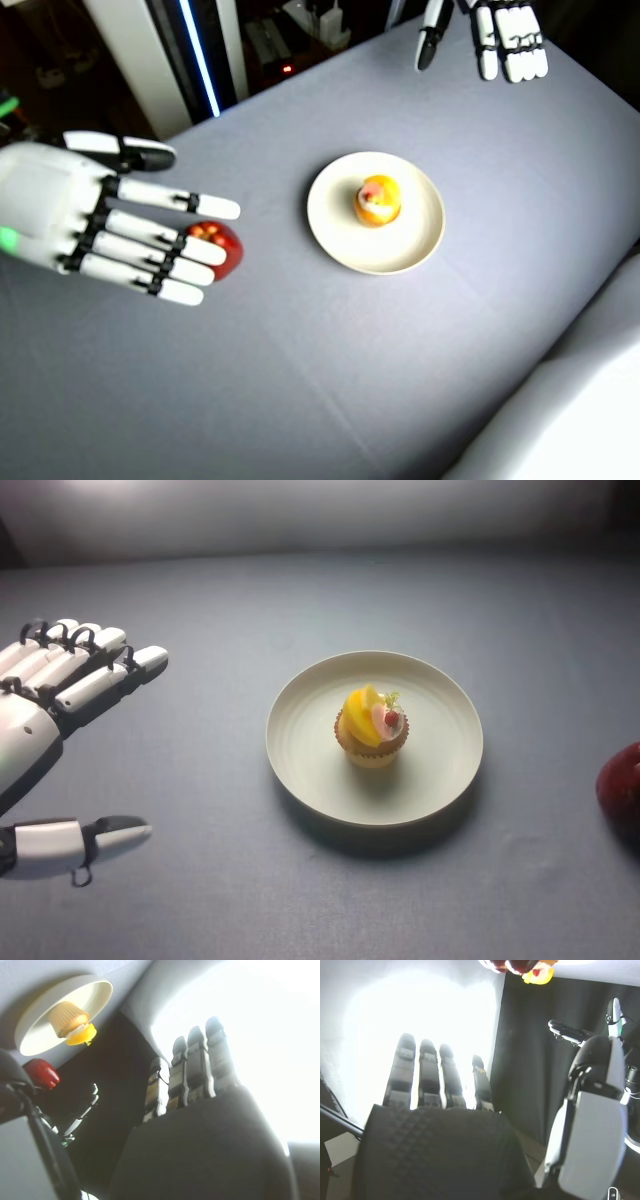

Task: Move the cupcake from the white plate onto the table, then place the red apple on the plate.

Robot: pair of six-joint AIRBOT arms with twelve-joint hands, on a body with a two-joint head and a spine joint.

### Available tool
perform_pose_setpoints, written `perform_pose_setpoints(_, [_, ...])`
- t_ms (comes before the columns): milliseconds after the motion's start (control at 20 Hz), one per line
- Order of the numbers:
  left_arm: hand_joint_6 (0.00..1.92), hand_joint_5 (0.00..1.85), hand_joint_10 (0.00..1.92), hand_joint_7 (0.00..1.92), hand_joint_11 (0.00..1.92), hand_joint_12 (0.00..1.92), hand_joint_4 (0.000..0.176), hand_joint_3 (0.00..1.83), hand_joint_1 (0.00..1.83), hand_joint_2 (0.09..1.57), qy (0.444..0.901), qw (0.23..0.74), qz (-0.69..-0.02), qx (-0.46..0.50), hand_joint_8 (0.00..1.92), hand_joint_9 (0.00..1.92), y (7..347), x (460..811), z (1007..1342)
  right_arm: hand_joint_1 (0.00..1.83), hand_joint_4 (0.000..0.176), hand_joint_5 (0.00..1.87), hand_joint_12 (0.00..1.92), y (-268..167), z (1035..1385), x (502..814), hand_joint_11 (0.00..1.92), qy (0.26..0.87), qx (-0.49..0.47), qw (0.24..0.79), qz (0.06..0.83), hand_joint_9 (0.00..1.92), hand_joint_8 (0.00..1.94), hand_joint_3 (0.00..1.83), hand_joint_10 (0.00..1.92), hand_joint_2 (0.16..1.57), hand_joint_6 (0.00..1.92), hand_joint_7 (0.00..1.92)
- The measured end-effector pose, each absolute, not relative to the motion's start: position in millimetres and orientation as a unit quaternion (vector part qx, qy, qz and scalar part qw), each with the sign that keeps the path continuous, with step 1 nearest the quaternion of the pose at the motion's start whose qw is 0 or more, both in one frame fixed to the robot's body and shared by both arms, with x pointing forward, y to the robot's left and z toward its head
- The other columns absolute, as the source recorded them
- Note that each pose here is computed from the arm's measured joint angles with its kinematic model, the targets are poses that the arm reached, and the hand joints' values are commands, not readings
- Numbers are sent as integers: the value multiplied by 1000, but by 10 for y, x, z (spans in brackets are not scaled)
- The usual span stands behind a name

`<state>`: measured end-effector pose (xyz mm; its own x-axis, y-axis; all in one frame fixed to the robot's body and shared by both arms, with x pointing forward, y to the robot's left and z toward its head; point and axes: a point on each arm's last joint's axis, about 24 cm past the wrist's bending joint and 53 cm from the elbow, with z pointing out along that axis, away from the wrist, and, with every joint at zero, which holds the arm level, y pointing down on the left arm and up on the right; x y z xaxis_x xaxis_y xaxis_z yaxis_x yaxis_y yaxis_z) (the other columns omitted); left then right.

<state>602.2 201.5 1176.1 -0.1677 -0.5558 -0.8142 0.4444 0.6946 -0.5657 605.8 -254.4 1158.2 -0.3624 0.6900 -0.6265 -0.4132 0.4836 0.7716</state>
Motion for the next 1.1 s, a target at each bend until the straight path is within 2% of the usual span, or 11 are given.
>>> perform_pose_setpoints(100, [10, 85, 0, 17, 28, 12, 128, 6, 626, 977, 657, 645, -389, -40, 5, 0, 2007, 6041, 11766, 710, 32, 357, 710, -2542, 11581, 6057, 118, 659, 104, 555, 497, 358, 0, 2, 9, 1062, 0, 350])
perform_pose_setpoints(200, [13, 107, 10, 60, 55, 25, 165, 0, 610, 963, 653, 647, -392, -40, 17, 31, 1989, 6083, 11795, 758, 40, 363, 710, -2545, 11574, 6060, 111, 660, 105, 554, 496, 346, 3, 0, 2, 1055, 3, 352])
perform_pose_setpoints(300, [21, 146, 5, 69, 31, 15, 121, 0, 633, 960, 646, 649, -400, -42, 14, 19, 1896, 6229, 11817, 805, 22, 349, 708, -2536, 11571, 6055, 97, 661, 103, 553, 497, 330, 0, 1, 0, 1061, 0, 336])
perform_pose_setpoints(350, [13, 198, 7, 107, 34, 19, 116, 0, 660, 947, 642, 647, -410, -39, 8, 56, 1778, 6336, 11833, 818, 29, 316, 705, -2525, 11570, 6047, 93, 661, 101, 552, 498, 306, 0, 0, 0, 1059, 0, 310])
perform_pose_setpoints(450, [2, 189, 7, 80, 74, 38, 171, 0, 681, 947, 638, 636, -434, -15, 2, 41, 1434, 6484, 11897, 828, 75, 221, 663, -2511, 11579, 6037, 20, 660, 98, 552, 500, 208, 0, 0, 0, 1038, 0, 217])
perform_pose_setpoints(600, [12, 220, 26, 129, 192, 96, 176, 0, 748, 906, 635, 617, -462, 39, 16, 116, 871, 6590, 12008, 758, 119, 71, 562, -2508, 11602, 6032, 0, 657, 96, 554, 503, 146, 0, 0, 0, 1026, 0, 119])
perform_pose_setpoints(700, [5, 247, 3, 223, 37, 191, 149, 0, 875, 848, 630, 607, -480, 60, 8, 188, 554, 6635, 12078, 775, 124, 4, 469, -2492, 11626, 6018, 0, 653, 92, 554, 507, 125, 0, 0, 0, 1016, 0, 55])
perform_pose_setpoints(800, [0, 229, 1, 196, 1, 661, 171, 0, 837, 862, 639, 595, -484, 61, 0, 221, 375, 6715, 11994, 755, 155, 0, 443, -2489, 11631, 6017, 0, 653, 92, 555, 508, 118, 1, 0, 3, 976, 0, 16])
perform_pose_setpoints(850, [4, 257, 2, 209, 0, 726, 152, 0, 856, 868, 650, 584, -483, 58, 3, 232, 286, 6778, 11896, 718, 158, 0, 487, -2489, 11633, 6018, 0, 652, 92, 555, 508, 137, 3, 0, 5, 952, 0, 36])
perform_pose_setpoints(1000, [8, 261, 3, 230, 0, 558, 151, 0, 841, 883, 663, 568, -485, 57, 10, 197, 101, 6840, 11796, 720, 146, 0, 510, -2478, 11656, 6021, 0, 649, 89, 556, 511, 131, 2, 0, 1, 946, 0, 37])
perform_pose_setpoints(1100, [2, 342, 20, 396, 0, 933, 136, 1, 833, 918, 665, 563, -487, 61, 5, 367, -18, 6863, 11771, 722, 148, 0, 537, -2479, 11658, 6022, 0, 649, 89, 557, 511, 148, 2, 0, 5, 938, 0, 49])
